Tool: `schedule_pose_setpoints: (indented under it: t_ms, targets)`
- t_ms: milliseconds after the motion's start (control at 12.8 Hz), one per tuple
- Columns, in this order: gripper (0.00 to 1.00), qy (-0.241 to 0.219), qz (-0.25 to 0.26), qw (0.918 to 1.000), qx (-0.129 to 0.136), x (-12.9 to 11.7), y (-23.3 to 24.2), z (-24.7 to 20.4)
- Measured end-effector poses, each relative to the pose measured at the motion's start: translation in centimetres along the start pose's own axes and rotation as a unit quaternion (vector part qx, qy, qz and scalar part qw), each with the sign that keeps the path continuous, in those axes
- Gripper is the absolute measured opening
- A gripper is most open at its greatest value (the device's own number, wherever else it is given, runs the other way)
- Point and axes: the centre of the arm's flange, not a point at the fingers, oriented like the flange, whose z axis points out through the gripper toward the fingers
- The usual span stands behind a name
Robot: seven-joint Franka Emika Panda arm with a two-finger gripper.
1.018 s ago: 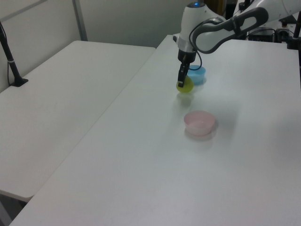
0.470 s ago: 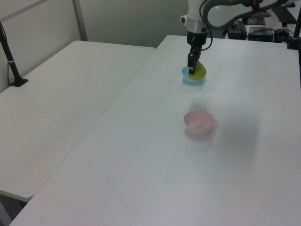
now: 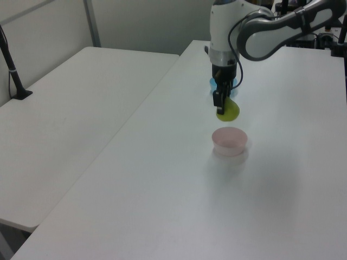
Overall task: Place the pear in the bowl
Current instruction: 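Carry the pear over the pink bowl and lower it in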
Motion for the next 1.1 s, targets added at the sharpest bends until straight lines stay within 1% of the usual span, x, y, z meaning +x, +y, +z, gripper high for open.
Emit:
schedule_pose_setpoints:
  t_ms: [157,392,627,1096]
  targets:
    - [0.59,-0.01,-0.005,0.9999,-0.003,-1.0,-2.3,0.9]
    - [0.59,-0.005,-0.012,0.9999,0.0,-2.0,-4.2,2.7]
    - [0.59,-0.004,-0.017,0.9998,-0.003,-2.5,-4.4,4.6]
    - [0.6,-0.007,-0.022,0.9997,-0.003,-2.7,-5.0,5.9]
